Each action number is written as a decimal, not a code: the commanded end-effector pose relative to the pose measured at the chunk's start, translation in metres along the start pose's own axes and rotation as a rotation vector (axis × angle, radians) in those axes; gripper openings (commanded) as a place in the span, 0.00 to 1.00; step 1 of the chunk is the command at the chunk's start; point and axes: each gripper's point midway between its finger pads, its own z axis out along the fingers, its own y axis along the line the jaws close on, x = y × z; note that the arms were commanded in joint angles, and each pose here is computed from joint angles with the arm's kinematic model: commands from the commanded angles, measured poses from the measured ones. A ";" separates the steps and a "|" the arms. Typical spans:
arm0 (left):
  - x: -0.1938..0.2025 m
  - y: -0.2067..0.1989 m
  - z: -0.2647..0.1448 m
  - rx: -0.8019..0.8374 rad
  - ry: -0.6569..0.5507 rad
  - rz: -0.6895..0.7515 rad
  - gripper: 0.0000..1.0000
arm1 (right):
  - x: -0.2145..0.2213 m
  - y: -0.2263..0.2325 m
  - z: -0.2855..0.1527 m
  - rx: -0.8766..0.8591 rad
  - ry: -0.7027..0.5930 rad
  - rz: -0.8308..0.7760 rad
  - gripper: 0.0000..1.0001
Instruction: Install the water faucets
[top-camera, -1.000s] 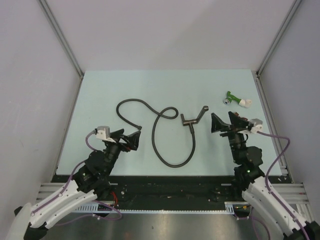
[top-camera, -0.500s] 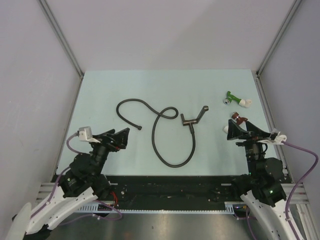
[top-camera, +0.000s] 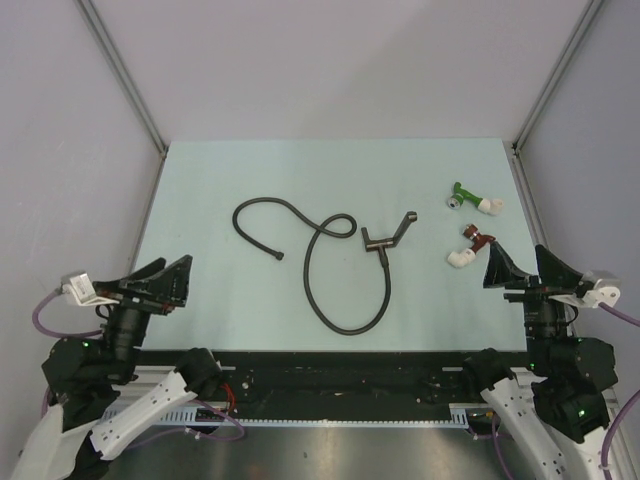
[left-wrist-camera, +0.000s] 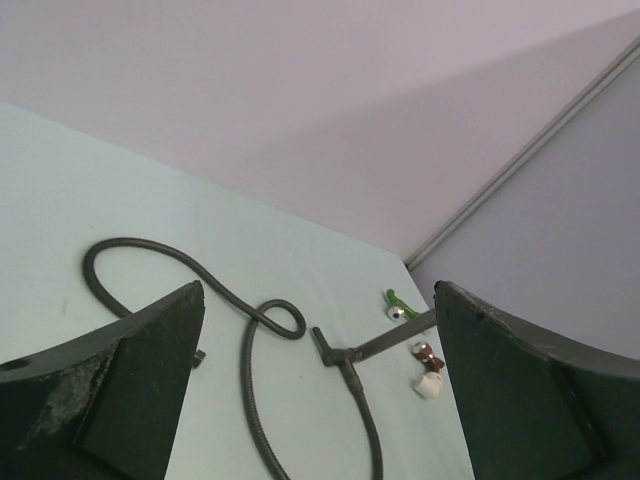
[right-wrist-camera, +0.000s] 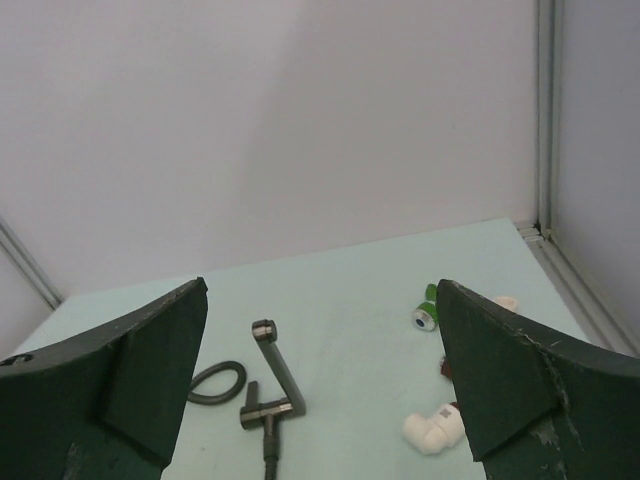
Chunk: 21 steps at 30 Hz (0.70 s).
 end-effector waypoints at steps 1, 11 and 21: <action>-0.036 0.029 -0.029 -0.038 -0.105 0.068 1.00 | -0.009 -0.003 -0.007 -0.025 0.006 -0.145 1.00; -0.015 0.053 -0.011 -0.201 -0.166 0.227 1.00 | 0.024 -0.013 0.000 0.032 0.060 -0.149 1.00; -0.012 0.038 0.015 -0.199 -0.238 0.405 1.00 | 0.031 -0.021 0.003 0.069 0.057 -0.186 1.00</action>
